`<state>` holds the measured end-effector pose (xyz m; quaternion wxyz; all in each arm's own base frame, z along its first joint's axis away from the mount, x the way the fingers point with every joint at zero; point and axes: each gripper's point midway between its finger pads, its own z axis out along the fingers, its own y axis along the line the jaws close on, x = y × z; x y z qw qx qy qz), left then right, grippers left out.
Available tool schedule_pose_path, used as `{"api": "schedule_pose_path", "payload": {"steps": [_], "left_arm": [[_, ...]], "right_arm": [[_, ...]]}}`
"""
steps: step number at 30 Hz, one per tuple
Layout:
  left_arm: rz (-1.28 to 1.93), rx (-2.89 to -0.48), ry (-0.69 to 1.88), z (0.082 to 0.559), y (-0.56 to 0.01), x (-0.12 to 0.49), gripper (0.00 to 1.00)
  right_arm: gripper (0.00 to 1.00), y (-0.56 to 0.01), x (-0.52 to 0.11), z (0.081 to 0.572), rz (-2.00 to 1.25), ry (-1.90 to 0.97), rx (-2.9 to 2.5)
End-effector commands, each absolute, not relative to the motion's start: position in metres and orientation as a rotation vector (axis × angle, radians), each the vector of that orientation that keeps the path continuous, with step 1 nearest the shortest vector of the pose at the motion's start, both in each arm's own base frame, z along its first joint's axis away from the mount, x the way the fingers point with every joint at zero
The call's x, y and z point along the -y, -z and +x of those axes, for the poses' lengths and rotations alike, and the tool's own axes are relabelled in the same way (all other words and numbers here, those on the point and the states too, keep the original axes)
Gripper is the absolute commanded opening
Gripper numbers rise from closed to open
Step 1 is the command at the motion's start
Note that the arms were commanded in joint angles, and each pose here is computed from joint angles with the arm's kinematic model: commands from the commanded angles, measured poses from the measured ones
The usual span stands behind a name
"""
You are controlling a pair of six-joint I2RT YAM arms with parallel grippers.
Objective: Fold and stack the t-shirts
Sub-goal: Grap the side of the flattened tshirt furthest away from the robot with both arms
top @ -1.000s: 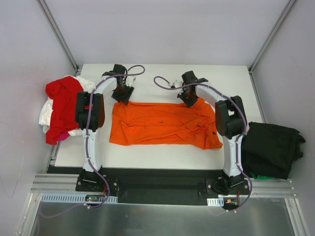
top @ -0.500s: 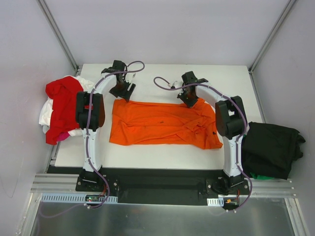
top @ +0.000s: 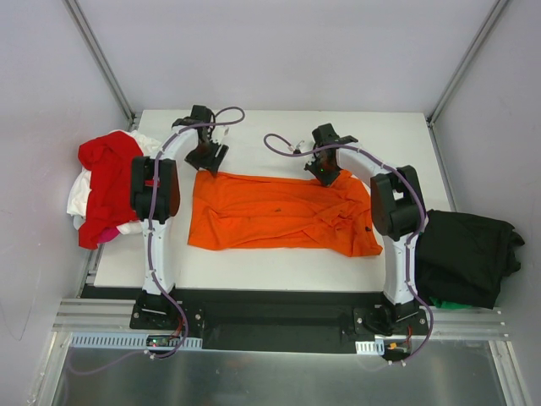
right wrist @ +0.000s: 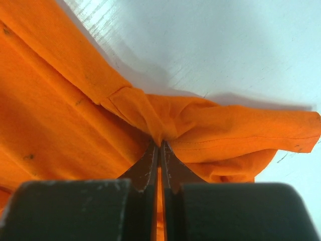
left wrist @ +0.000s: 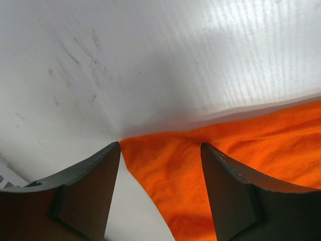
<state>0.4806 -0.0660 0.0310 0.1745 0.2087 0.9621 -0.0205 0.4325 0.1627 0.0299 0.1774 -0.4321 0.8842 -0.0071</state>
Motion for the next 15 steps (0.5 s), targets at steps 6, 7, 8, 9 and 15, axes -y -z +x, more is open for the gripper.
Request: {"api": "schedule_pose_path", "payload": {"steps": [6,7,8,9,15], "left_arm": [[0.590,-2.749,0.039,0.487,-0.023,0.052,0.55],[0.592,-2.755,0.042,0.486,-0.021,0.051,0.53],[0.594,-2.756,0.044,0.486,-0.020,0.052,0.50],[0.593,-2.757,0.046,0.485,-0.020,0.051,0.48],[0.589,-2.754,0.054,0.486,-0.022,0.052,0.29]], "right_arm": [[0.01,-0.045,-0.164,0.422,-1.235,0.000,-2.488],[0.01,-0.047,-0.164,0.422,-1.233,-0.001,-2.484],[0.01,-0.046,-0.164,0.422,-1.235,-0.002,-2.487],[0.01,-0.047,-0.165,0.422,-1.235,-0.002,-2.483],[0.01,-0.045,-0.163,0.420,-1.238,0.003,-2.490]]}}
